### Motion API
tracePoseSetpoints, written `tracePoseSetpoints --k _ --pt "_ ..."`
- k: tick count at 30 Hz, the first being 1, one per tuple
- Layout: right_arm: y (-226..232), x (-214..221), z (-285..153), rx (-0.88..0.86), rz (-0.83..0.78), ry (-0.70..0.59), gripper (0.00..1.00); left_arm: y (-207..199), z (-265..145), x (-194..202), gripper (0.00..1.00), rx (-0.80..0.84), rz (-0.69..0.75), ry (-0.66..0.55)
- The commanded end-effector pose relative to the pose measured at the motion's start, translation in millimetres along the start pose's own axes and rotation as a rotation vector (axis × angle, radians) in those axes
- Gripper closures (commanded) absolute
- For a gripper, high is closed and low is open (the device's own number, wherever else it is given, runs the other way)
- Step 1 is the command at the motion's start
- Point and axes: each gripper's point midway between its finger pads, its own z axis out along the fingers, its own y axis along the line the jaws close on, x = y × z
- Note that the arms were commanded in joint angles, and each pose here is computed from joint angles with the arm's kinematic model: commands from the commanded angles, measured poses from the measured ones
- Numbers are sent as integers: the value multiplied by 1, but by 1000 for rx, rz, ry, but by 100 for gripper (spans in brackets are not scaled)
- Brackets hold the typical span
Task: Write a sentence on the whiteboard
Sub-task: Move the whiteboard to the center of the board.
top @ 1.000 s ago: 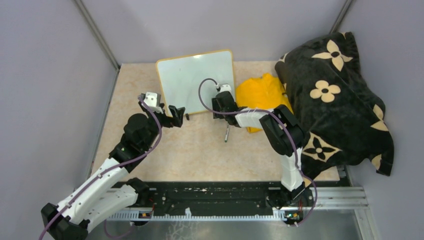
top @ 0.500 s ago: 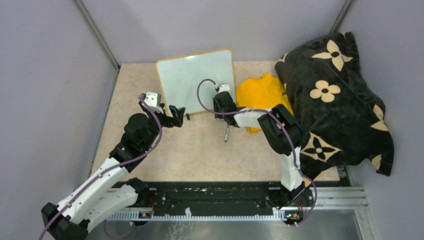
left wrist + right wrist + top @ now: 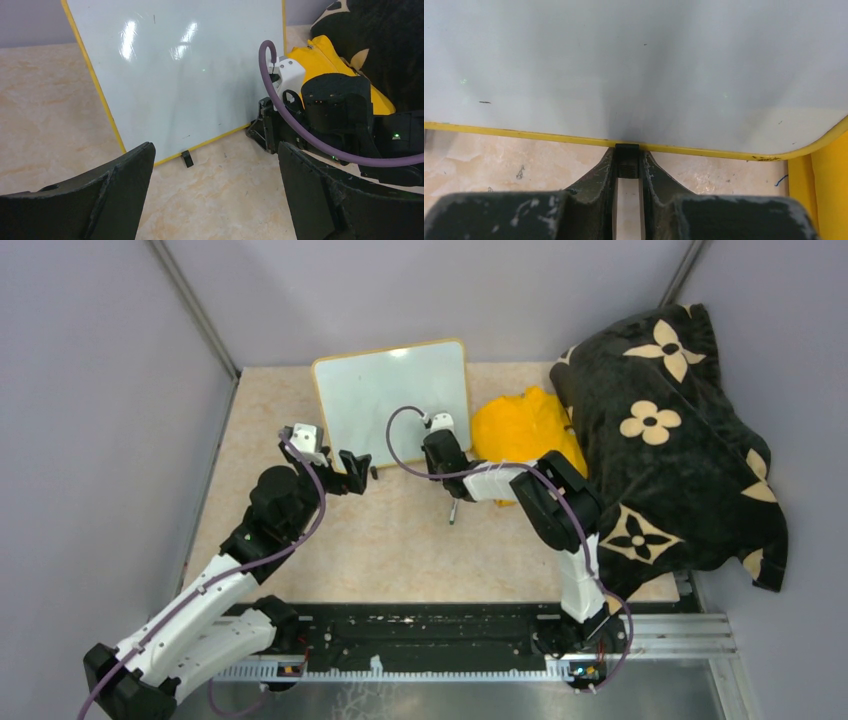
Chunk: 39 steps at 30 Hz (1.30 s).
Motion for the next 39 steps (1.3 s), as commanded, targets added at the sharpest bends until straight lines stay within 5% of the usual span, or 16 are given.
tracePoseSetpoints --k 1,37,39 --pt "10 0 -19 -30 -5 -22 100 -5 0 -4 1 20 -15 -21" --pt "34 94 -99 -40 62 94 100 5 -3 -10 1 -21 19 -45" --pt "33 90 -101 -37 64 84 88 5 -4 -11 1 -20 17 -48"
